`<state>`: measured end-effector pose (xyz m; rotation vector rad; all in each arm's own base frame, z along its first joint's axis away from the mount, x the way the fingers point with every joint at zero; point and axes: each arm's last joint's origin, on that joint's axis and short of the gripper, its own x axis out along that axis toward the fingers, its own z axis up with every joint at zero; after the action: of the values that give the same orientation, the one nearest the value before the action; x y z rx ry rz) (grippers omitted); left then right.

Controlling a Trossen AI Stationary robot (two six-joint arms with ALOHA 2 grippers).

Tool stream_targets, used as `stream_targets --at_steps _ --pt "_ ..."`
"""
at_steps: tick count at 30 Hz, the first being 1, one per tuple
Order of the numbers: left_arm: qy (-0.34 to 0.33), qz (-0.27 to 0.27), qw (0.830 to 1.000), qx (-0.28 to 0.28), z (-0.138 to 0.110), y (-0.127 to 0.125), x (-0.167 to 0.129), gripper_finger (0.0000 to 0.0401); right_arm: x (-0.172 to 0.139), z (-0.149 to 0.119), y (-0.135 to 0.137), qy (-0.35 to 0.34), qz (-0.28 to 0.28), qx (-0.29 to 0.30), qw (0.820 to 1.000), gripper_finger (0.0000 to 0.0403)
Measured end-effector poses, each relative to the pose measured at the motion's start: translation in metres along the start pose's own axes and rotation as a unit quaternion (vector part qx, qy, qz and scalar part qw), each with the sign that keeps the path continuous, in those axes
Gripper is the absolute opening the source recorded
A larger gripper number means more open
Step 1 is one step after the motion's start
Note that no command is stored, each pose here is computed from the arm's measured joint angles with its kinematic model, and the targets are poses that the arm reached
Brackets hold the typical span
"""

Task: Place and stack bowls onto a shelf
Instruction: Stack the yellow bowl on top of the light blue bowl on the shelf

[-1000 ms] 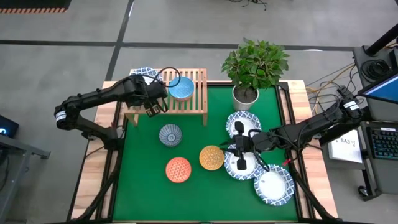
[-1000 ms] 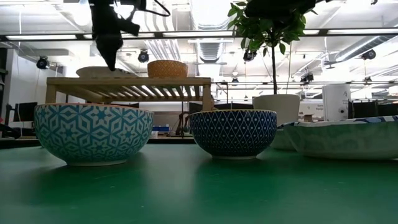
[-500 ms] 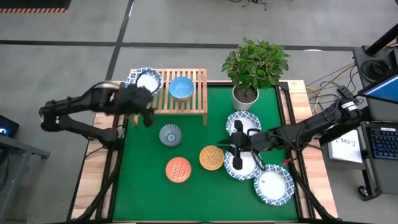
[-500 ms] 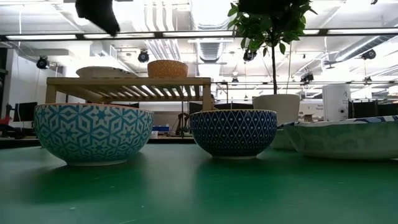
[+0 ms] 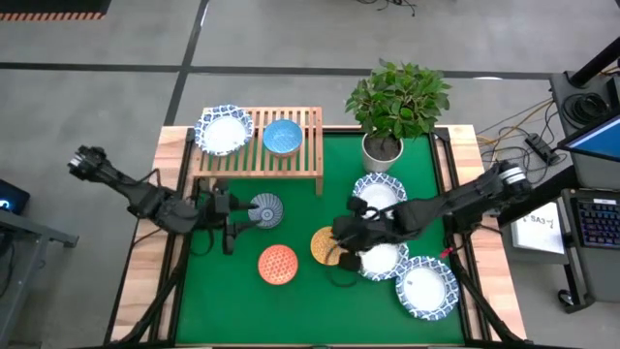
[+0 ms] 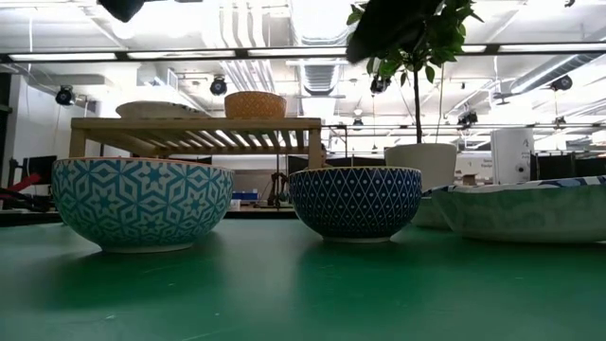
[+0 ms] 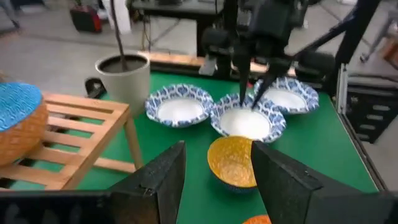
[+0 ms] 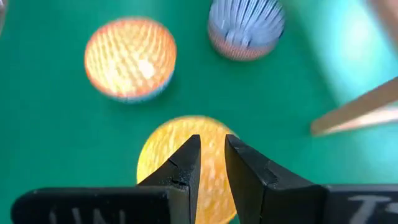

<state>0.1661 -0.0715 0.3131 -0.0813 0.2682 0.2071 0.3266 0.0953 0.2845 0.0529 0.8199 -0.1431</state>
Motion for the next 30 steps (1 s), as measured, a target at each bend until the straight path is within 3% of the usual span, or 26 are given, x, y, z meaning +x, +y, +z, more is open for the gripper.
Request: stream_targets --at_steps 4,13,18,30 --pt "-0.008 0.018 1.0 0.008 -0.011 0.002 -0.007 0.0166 0.017 0.01 0.01 0.069 0.029 -0.005 0.997 0.0063" --pt "-0.003 -0.006 1.0 -0.015 -0.046 0.012 -0.018 0.0166 0.054 0.015 0.03 0.196 0.067 0.015 0.978 0.0063" --pt "-0.021 -0.016 0.999 -0.039 -0.046 0.019 -0.026 0.0166 0.073 0.01 0.036 0.224 0.061 0.009 0.973 0.0063" --pt "-0.017 -0.038 0.999 -0.027 -0.051 0.02 -0.029 0.0166 0.098 0.0 0.05 0.253 0.062 0.018 0.965 0.0063"
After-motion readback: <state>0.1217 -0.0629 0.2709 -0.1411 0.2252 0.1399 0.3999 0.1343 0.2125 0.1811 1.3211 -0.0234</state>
